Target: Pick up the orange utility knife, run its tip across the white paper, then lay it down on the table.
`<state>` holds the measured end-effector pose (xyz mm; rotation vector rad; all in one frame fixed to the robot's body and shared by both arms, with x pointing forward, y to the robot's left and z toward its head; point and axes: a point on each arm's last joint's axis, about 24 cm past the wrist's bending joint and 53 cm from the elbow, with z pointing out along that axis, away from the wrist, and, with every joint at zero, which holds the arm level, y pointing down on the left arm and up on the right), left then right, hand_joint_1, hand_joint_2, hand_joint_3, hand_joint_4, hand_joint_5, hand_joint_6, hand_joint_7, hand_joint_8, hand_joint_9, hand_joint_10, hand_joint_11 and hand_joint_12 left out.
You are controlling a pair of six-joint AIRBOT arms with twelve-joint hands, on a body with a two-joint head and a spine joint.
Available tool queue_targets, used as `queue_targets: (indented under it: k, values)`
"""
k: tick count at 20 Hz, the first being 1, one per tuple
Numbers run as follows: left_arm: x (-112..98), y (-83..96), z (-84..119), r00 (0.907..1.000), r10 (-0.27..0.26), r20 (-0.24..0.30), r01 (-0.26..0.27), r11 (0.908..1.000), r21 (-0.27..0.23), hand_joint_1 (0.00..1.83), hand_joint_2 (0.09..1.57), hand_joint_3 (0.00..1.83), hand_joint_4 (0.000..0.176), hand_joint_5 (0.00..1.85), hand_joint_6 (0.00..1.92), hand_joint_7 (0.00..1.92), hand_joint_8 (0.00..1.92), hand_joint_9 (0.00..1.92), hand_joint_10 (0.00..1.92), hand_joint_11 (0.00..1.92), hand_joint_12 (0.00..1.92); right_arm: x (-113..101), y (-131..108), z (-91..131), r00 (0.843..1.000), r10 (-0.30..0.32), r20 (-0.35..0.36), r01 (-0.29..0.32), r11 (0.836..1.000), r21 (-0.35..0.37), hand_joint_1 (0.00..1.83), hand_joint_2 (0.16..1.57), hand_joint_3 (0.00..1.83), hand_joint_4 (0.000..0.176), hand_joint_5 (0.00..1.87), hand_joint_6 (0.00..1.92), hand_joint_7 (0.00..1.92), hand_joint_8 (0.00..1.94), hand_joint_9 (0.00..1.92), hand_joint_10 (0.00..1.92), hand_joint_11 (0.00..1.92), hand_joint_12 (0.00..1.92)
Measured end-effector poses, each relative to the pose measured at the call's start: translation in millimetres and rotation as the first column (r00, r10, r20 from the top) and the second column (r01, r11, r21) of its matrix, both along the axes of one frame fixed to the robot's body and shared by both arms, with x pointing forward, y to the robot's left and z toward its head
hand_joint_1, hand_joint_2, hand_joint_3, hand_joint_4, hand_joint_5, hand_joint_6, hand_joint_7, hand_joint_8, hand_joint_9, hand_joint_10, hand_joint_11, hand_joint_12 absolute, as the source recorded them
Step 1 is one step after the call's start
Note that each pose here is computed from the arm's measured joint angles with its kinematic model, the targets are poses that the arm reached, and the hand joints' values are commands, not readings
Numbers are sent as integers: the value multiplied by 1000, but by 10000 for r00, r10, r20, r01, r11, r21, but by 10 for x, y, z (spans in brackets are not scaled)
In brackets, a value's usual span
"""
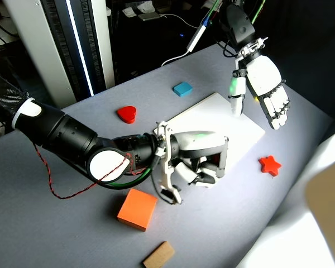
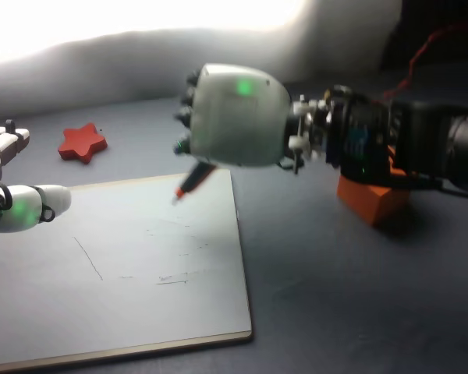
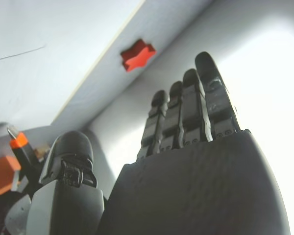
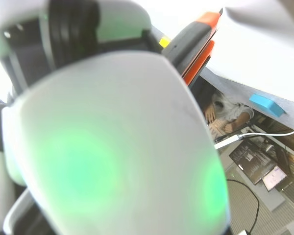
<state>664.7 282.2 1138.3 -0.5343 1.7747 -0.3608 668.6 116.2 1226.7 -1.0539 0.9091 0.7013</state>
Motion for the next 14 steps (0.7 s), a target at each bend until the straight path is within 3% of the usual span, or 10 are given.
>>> queue_targets:
  k: [2, 3, 5, 6, 7, 8, 9, 10, 11, 14]
  values:
    - [3, -5, 8, 10000, 16, 2, -16, 10000, -61, 0, 1276, 0, 2, 13, 5, 39, 8, 98, 15, 0, 706, -77, 25, 237, 9998, 213, 41, -215, 9986, 485, 1505, 1119, 354, 176, 1482, 1921, 1625, 1941, 1736, 1921, 1798, 1921]
    - [6, -29, 34, 10000, -35, 63, 35, 10000, 8, 0, 1276, 0, 4, 4, 1, 30, 3, 91, 10, 0, 624, -154, 12, 304, 9992, 348, -193, -337, 9978, 565, 1501, 1118, 362, 176, 1462, 1921, 1619, 1941, 1737, 1921, 1805, 1921]
    - [-19, -139, 93, 9996, -228, 176, 227, 9997, 106, 0, 1280, 0, 0, 0, 0, 68, 15, 83, 5, 0, 496, -312, -5, 321, 9905, 600, -1241, -524, 9966, 641, 1473, 1131, 394, 176, 1401, 1921, 1604, 1941, 1736, 1921, 1810, 1921]
    - [-42, -222, 114, 9989, -427, 200, 423, 9989, 200, 0, 1288, 3, 0, 0, 0, 54, 5, 50, 7, 0, 389, -350, -29, 291, 9790, 559, -1962, -439, 9969, 650, 1481, 1112, 388, 176, 1392, 1921, 1602, 1941, 1732, 1921, 1806, 1921]
    - [-79, -337, 119, 9974, -700, 158, 696, 9974, 195, 0, 1288, 3, 0, 0, 0, 54, 5, 50, 7, 0, 389, -375, -61, 256, 9552, 472, -2922, -270, 9970, 728, 1481, 1112, 388, 176, 1392, 1921, 1602, 1941, 1732, 1921, 1806, 1921]
    - [-107, -437, 120, 9947, -1019, 110, 1015, 9944, 300, 0, 1291, 3, 0, 0, 0, 51, 2, 45, 7, 0, 350, -381, -103, 221, 9236, 330, -3819, -22, 9967, 808, 1483, 1107, 387, 176, 1390, 1921, 1601, 1941, 1730, 1921, 1805, 1921]
    - [-178, -651, 136, 9874, -1582, 33, 1580, 9871, 244, 0, 1281, 0, 0, 3, 1, 72, 6, 74, 15, 0, 422, -412, -245, 93, 8235, -127, -5671, 602, 9961, 651, 1488, 1117, 394, 176, 1362, 1921, 1578, 1941, 1714, 1921, 1786, 1921]
    - [-185, -674, 143, 9865, -1637, 47, 1635, 9863, 236, 0, 1281, 0, 0, 3, 1, 72, 6, 74, 15, 0, 422, -418, -255, 68, 8097, -192, -5865, 672, 9959, 601, 1488, 1117, 394, 176, 1362, 1921, 1578, 1941, 1714, 1921, 1786, 1921]
    - [-221, -744, 144, 9838, -1794, 32, 1793, 9836, 185, 0, 1281, 0, 0, 6, 1, 89, 4, 101, 17, 0, 521, -433, -313, 3, 7678, -482, -6389, 926, 9950, 362, 1488, 1103, 396, 176, 1349, 1921, 1556, 1941, 1688, 1921, 1757, 1921]
    - [-322, -907, 117, 9765, -2154, -107, 2154, 9765, 19, 0, 1293, 4, 0, 1, 0, 63, 0, 82, 4, 0, 494, -487, -507, -204, 6304, -1268, -7659, 1638, 9861, -285, 1497, 1093, 396, 176, 1404, 1921, 1586, 1941, 1691, 1921, 1752, 1921]
